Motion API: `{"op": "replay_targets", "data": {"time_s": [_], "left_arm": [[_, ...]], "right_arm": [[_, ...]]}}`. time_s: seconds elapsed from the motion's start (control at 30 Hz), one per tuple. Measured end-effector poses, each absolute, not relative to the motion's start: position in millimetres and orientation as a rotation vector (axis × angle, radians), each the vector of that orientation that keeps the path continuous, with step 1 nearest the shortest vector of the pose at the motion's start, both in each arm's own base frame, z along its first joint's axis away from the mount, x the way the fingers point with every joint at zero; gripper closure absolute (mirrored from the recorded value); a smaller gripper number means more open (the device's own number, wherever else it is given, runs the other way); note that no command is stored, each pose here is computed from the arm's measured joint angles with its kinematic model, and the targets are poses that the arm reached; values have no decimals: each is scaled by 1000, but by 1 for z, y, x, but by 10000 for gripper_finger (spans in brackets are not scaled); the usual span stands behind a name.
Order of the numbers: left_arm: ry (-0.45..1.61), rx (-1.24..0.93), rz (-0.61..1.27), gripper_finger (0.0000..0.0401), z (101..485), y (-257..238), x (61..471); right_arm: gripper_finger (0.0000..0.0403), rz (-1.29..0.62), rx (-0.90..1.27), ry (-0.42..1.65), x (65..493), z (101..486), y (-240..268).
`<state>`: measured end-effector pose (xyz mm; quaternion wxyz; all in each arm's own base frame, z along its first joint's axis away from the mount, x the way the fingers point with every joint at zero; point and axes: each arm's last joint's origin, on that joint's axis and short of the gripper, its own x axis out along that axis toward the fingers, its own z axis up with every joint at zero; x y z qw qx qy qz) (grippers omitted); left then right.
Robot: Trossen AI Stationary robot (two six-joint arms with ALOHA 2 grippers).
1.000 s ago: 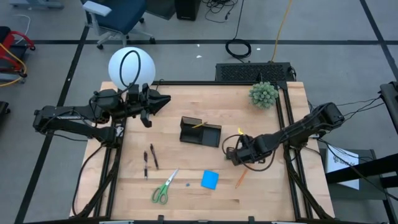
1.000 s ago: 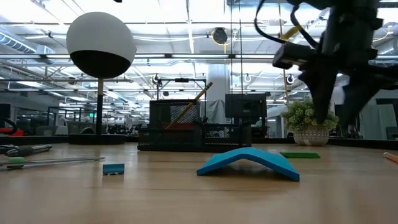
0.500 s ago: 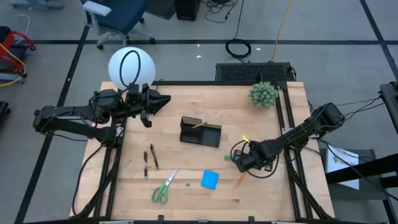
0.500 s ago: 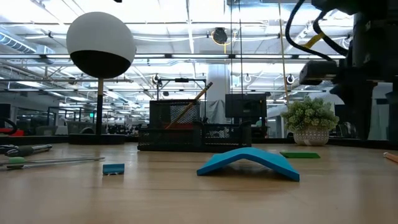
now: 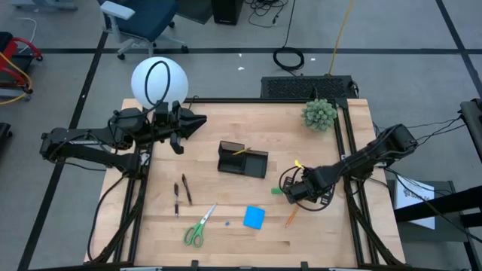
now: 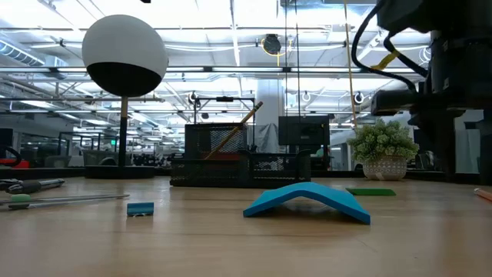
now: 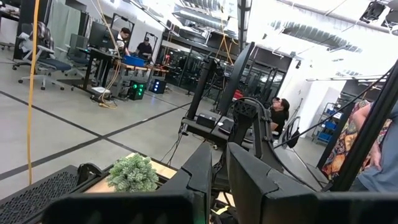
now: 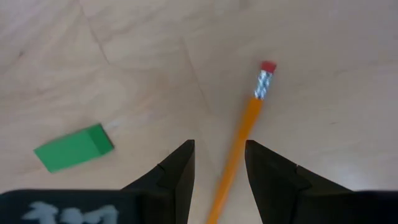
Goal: Pick and place office supplies into organizer
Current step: Put the orange pencil into the desk organizer
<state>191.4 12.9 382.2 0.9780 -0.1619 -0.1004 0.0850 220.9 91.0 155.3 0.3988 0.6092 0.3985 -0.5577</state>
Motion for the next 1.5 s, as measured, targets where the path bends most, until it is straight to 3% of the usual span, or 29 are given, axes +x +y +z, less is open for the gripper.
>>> {"op": "replay_targets", "data": {"time_s": [0.83, 1.5], "left_arm": [[-202, -326, 171, 354, 382, 13, 191], [-202, -326, 171, 354, 382, 13, 191]], "right_arm": [[273, -1493, 1581, 1049, 214, 148, 89], [281, -1444, 1606, 1044, 212, 139, 90]]}}
